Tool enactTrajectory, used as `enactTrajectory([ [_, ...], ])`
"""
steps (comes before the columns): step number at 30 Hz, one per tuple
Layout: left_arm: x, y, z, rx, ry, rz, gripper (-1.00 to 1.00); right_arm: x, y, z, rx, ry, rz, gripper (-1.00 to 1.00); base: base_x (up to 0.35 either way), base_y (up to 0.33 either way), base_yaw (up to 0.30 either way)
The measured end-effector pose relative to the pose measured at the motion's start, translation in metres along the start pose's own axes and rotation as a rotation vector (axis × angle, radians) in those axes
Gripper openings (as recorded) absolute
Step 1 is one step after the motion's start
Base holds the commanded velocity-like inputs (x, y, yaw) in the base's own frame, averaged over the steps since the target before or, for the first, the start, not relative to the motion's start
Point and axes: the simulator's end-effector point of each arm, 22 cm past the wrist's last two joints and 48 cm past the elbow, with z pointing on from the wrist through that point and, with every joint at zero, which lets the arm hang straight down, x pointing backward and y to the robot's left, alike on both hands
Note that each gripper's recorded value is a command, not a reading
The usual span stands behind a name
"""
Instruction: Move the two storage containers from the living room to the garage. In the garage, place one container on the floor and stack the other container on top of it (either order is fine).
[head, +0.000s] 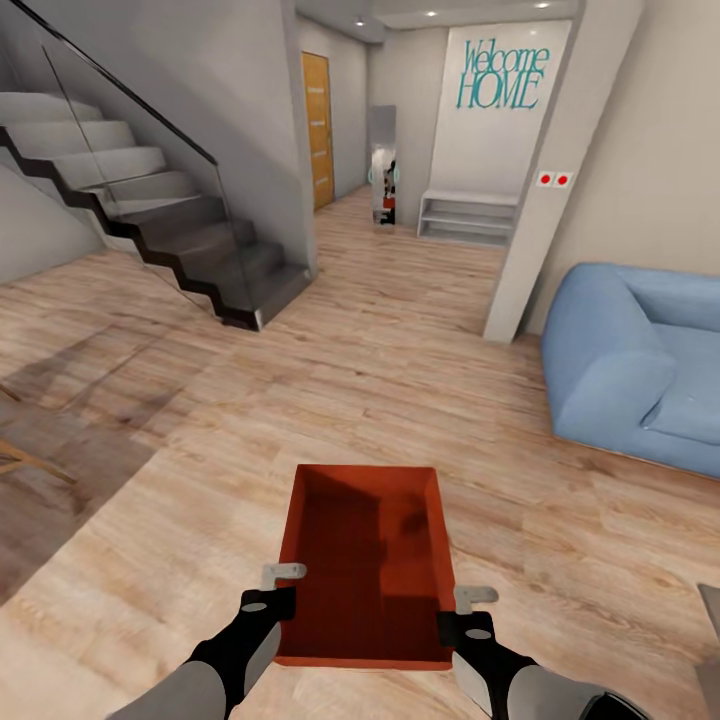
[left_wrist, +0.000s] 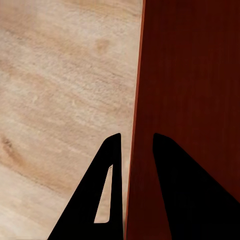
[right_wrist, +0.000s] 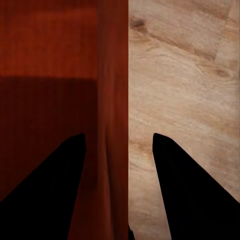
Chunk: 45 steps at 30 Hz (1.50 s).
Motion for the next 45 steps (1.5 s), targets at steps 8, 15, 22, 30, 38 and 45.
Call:
enactTrajectory([
  [8,0.0006,0.0000,0.0000,0.000,0.001,0.000,-1.00,0.0003,0.0000,0.0000,0.000,0.001,-0.001,-1.00,0.324,0.000,0.000],
  [15,0.0007,0.0000,0.0000,0.000,0.002,0.000,-1.00,0.0003,0.0000,0.0000,0.000,0.001,-0.001,-1.00,0.324,0.000,0.000],
  [22,0.0000,0.0000,0.0000,0.000,0.000,0.000,-1.00,0.0000,0.0000,0.0000,0.000,0.000,0.000,-1.00,0.324,0.000,0.000],
  [30,0.0000,-0.0001,0.0000,0.000,0.000,0.000,-1.00,0.0000,-0.0001,0.0000,0.000,0.000,0.000,-1.00,0.324,0.000,0.000],
  [38,0.0004,0.0000,0.0000,0.000,0.001,0.000,-1.00,0.0002,0.0000,0.0000,0.000,0.001,-0.001,-1.00,0.324,0.000,0.000],
  [45,0.0006,0.0000,0.0000,0.000,0.001,0.000,-1.00,0.0003,-0.0001,0.0000,0.000,0.001,-0.001,-1.00,0.324,0.000,0.000],
])
